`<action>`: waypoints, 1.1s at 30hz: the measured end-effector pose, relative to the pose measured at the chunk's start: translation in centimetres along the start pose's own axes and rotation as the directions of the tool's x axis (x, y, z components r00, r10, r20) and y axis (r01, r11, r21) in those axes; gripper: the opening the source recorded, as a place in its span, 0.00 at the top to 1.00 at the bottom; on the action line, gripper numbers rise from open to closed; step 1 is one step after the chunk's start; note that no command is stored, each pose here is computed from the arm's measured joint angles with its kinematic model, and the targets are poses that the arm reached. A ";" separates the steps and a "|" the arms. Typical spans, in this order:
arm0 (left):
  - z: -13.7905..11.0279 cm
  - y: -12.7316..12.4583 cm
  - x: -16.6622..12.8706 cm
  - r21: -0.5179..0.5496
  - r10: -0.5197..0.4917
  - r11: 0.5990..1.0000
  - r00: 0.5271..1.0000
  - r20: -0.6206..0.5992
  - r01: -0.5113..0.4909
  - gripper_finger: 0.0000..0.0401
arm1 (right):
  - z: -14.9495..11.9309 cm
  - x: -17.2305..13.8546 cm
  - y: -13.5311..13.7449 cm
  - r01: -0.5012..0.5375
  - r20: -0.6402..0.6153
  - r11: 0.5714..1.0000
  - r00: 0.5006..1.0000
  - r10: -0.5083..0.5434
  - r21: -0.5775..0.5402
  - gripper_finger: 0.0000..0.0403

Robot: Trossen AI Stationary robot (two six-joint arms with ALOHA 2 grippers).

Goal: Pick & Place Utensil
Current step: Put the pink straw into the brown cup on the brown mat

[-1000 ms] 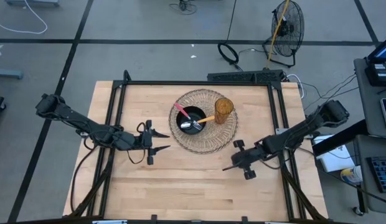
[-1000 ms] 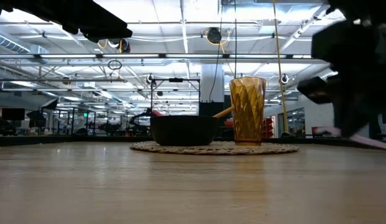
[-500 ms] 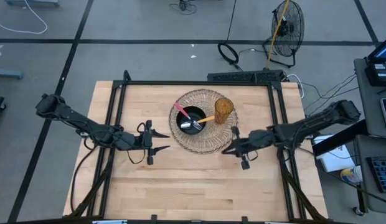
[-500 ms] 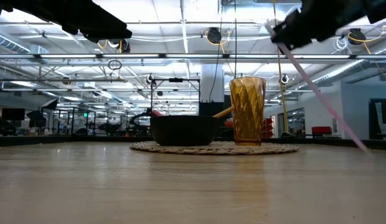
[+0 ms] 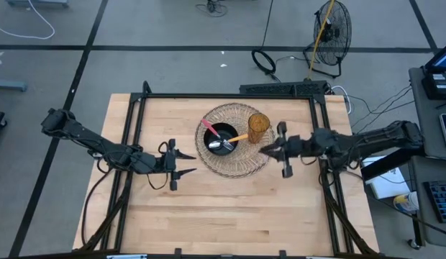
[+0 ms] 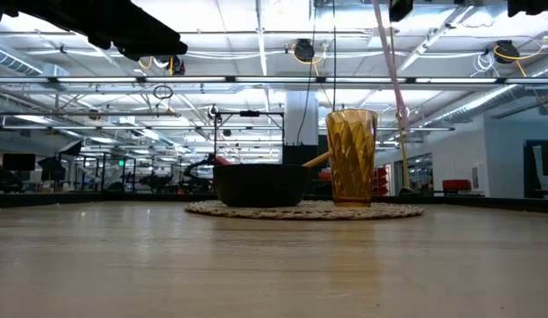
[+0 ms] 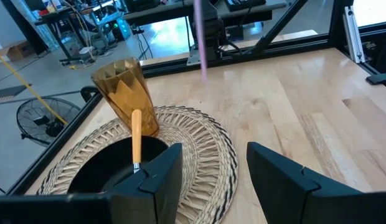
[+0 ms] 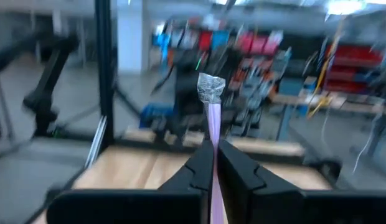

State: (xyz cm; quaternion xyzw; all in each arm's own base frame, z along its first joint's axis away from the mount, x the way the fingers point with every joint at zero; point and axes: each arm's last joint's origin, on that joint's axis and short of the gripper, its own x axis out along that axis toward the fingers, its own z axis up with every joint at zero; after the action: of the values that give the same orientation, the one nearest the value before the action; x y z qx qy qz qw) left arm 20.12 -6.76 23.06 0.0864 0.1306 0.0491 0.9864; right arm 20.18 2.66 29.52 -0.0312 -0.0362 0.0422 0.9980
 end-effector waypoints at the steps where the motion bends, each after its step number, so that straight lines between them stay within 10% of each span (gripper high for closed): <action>1: 0.0 0.0 0.0 -0.001 0.000 1.000 1.000 0.000 0.000 0.54 | 0.4 -0.1 -0.3 0.014 0.038 1.000 0.999 -0.014 0.001 0.97; 22: 0.0 0.0 0.0 -0.008 0.000 1.000 1.000 0.000 0.000 0.54 | 4.8 -2.8 -5.0 0.293 0.441 0.956 0.861 -0.255 -0.019 0.97; 33: 0.0 0.0 0.0 -0.007 0.001 1.000 1.000 0.000 -0.001 0.54 | 3.6 -1.9 -7.0 0.389 0.375 0.919 0.864 -0.336 -0.073 0.97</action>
State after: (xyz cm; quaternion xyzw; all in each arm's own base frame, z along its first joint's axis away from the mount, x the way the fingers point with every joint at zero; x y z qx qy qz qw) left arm 20.12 -6.76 23.06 0.0828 0.1302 0.0500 0.9868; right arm 18.58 -4.21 33.42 -0.0885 -0.2240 -0.1442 0.9598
